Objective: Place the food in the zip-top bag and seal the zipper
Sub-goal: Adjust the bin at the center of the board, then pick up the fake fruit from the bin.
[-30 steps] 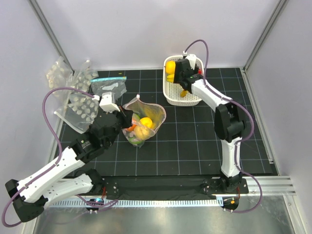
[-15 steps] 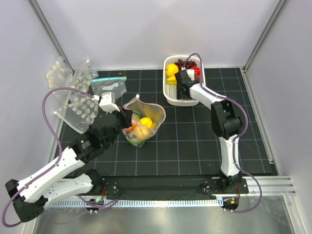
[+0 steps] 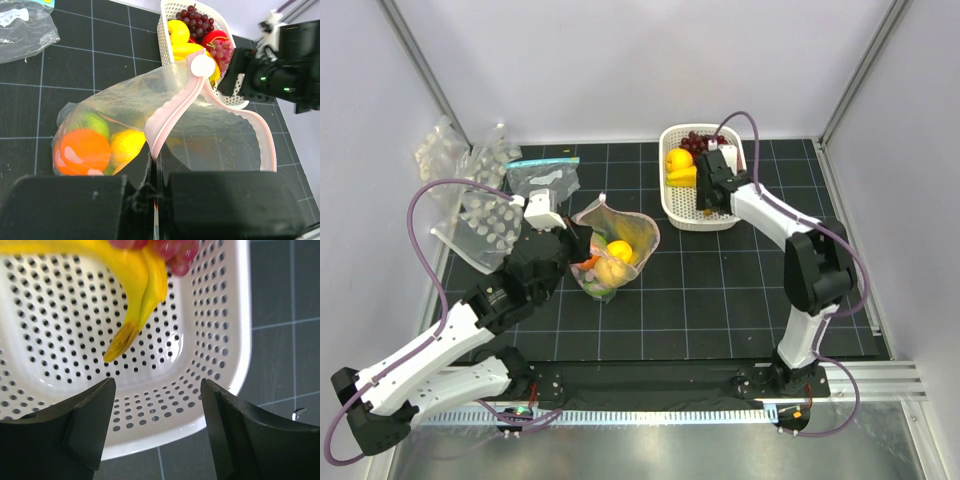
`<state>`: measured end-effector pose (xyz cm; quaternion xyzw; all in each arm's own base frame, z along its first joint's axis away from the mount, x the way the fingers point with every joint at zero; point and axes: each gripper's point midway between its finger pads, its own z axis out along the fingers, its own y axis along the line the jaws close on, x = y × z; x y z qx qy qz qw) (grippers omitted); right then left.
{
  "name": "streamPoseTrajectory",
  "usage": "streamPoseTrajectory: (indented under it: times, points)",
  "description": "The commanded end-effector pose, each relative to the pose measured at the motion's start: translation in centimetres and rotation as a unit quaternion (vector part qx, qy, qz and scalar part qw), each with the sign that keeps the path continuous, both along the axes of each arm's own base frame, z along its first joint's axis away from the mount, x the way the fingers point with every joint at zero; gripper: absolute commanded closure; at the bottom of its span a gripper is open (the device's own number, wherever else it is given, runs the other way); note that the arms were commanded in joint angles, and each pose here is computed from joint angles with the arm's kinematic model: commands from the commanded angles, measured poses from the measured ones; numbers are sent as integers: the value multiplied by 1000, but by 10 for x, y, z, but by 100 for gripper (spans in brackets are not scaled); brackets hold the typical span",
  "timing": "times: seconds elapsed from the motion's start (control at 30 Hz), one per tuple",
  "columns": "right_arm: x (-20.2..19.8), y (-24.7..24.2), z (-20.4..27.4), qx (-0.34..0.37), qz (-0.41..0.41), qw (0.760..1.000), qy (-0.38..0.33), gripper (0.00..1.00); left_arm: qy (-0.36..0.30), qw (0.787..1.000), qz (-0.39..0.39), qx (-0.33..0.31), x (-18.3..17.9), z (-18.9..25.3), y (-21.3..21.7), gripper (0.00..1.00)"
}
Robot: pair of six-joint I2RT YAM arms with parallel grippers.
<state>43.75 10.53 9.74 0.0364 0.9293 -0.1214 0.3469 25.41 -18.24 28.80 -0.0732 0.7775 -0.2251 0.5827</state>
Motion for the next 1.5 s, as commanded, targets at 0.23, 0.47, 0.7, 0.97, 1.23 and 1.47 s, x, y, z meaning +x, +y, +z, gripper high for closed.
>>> streamPoseTrajectory:
  times: [0.23,0.47,0.7,0.97,1.23,1.47]
  points:
    - [48,1,83,33,-41,986,-159,13,-19,1000,8,-22,1,13,2,100]
    - [89,14,83,25,-32,986,-163,2,-14,1000,0,-20,2,12,-3,100]
    - [122,2,70,7,-94,980,-174,0,-14,999,-9,-28,0,13,-6,100]
    - [131,-19,25,36,-192,964,-179,0,-9,1000,-14,-26,1,10,-10,100]
    - [144,-36,2,75,-214,956,-188,15,-7,1000,-14,-24,1,9,-10,100]
    - [140,-27,52,98,-133,959,-230,79,-5,1000,-18,-24,1,8,-12,100]
